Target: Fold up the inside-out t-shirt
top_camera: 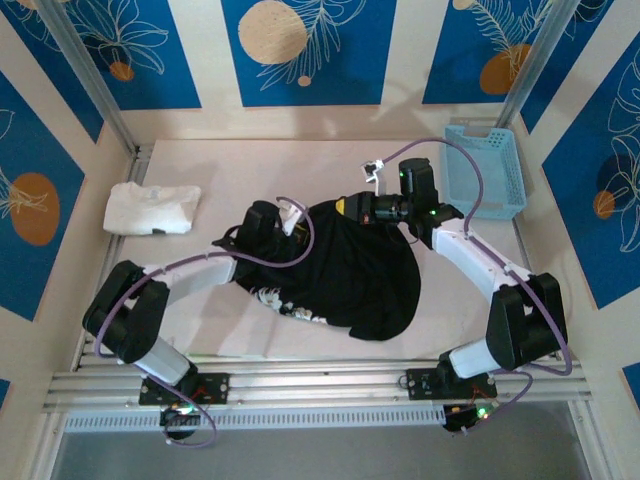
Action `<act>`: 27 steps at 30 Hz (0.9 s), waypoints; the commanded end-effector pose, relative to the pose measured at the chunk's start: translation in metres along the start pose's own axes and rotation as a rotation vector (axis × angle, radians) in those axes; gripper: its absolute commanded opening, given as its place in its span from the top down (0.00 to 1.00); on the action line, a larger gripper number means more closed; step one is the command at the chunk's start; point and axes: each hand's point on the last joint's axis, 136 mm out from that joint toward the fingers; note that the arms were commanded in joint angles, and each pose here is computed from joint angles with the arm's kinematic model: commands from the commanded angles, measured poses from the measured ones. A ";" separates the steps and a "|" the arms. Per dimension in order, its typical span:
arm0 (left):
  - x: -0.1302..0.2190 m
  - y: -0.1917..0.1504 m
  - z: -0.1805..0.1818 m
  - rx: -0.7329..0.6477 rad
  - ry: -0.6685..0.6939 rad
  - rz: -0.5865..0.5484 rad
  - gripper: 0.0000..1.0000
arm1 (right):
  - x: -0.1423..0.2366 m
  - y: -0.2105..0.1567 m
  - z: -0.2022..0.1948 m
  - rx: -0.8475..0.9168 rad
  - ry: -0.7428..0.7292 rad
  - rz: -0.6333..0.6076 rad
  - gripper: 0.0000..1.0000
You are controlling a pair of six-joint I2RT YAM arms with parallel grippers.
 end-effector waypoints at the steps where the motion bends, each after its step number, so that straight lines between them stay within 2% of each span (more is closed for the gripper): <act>1: 0.023 0.035 -0.010 0.117 -0.077 -0.062 1.00 | 0.023 0.015 0.008 0.135 -0.119 -0.055 1.00; 3: 0.046 0.064 -0.026 0.232 -0.217 -0.145 1.00 | 0.030 0.025 0.007 0.173 -0.196 -0.084 0.99; 4: 0.061 0.081 -0.037 0.292 -0.305 -0.200 1.00 | 0.032 0.030 0.002 0.181 -0.262 -0.101 0.96; 6: 0.087 0.110 -0.050 0.364 -0.407 -0.300 1.00 | 0.032 0.038 -0.007 0.199 -0.369 -0.132 0.92; 8: 0.108 0.131 -0.057 0.403 -0.474 -0.370 1.00 | 0.024 0.038 -0.008 0.209 -0.392 -0.123 0.89; 12: 0.125 0.149 -0.051 0.408 -0.435 -0.411 1.00 | 0.011 0.033 -0.005 0.214 -0.407 -0.081 0.83; 16: 0.123 0.147 -0.038 0.397 -0.345 -0.396 1.00 | 0.024 0.023 0.005 0.241 -0.430 -0.109 0.70; 20: 0.123 0.147 -0.034 0.402 -0.320 -0.400 1.00 | 0.025 -0.014 0.024 0.246 -0.306 -0.100 0.56; 24: 0.120 0.147 -0.032 0.406 -0.314 -0.397 1.00 | 0.005 -0.054 0.039 0.249 -0.204 -0.076 0.39; 27: 0.120 0.148 -0.033 0.411 -0.318 -0.400 1.00 | -0.017 -0.069 0.034 0.239 -0.202 -0.069 0.36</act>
Point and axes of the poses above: each hand's point on the last joint's axis, 136 mm out from that joint toward the fingers, its own x axis back along the fingers, its own z axis along the line the jaws close on, y = z × x, and after that the axes turned 9 degrees about -x, right-handed
